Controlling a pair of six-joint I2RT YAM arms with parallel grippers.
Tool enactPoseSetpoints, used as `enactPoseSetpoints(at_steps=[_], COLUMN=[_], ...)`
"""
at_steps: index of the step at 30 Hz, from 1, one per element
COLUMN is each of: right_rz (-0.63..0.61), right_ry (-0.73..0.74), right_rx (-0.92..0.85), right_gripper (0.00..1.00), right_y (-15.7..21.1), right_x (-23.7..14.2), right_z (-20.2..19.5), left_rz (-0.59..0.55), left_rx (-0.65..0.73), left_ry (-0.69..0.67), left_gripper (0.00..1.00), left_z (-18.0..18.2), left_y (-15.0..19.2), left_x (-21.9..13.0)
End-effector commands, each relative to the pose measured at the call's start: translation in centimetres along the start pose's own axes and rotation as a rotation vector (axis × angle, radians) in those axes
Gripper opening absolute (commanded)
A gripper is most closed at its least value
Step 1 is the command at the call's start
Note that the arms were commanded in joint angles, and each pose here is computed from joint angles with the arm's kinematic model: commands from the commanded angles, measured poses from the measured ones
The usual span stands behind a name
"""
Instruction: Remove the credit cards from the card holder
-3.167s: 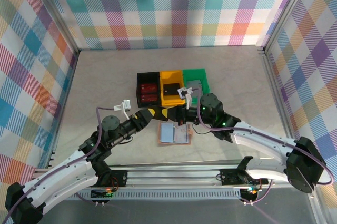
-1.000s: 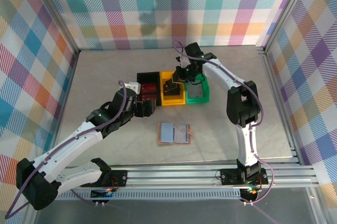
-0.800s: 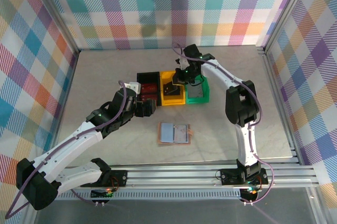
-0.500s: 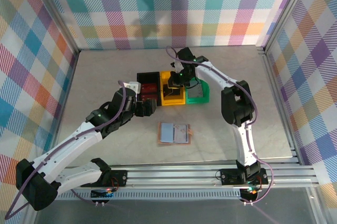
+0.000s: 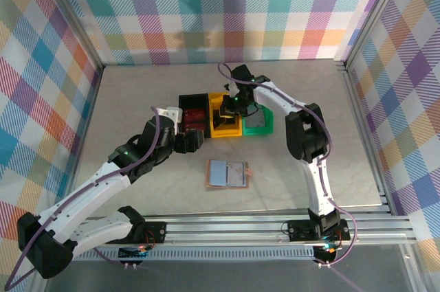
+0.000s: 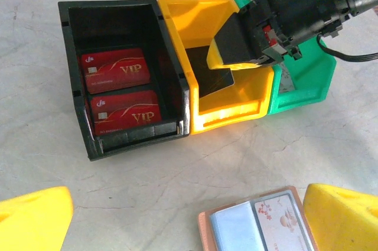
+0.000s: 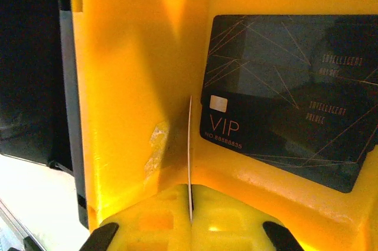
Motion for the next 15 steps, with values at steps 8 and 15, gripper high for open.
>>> enactPoseSetpoints(at_steps=[8, 15], right_rz=[0.015, 0.016], right_ry=[0.038, 0.064], right_rx=[-0.01, -0.029], right_gripper=[0.05, 0.25], right_y=[1.09, 1.4], right_x=[0.74, 0.34], right_z=[0.47, 0.8], left_rz=[-0.011, -0.015], left_rx=[-0.002, -0.005], left_ry=[0.028, 0.035], left_gripper=[1.0, 1.0], left_z=[-0.06, -0.13], left_y=[-0.17, -0.35], left_x=[-0.49, -0.9])
Point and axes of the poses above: each hand's point on the last joint's axis, 136 mm out from that joint toward the fingers, its own x axis out along the fingers, its own z axis along the line the jaws close on, y = z × x, the point moved 6 cm from there along -x, back along the fingers, and after that the axes turned 4 degrees about -x, right-handed, at the moved point
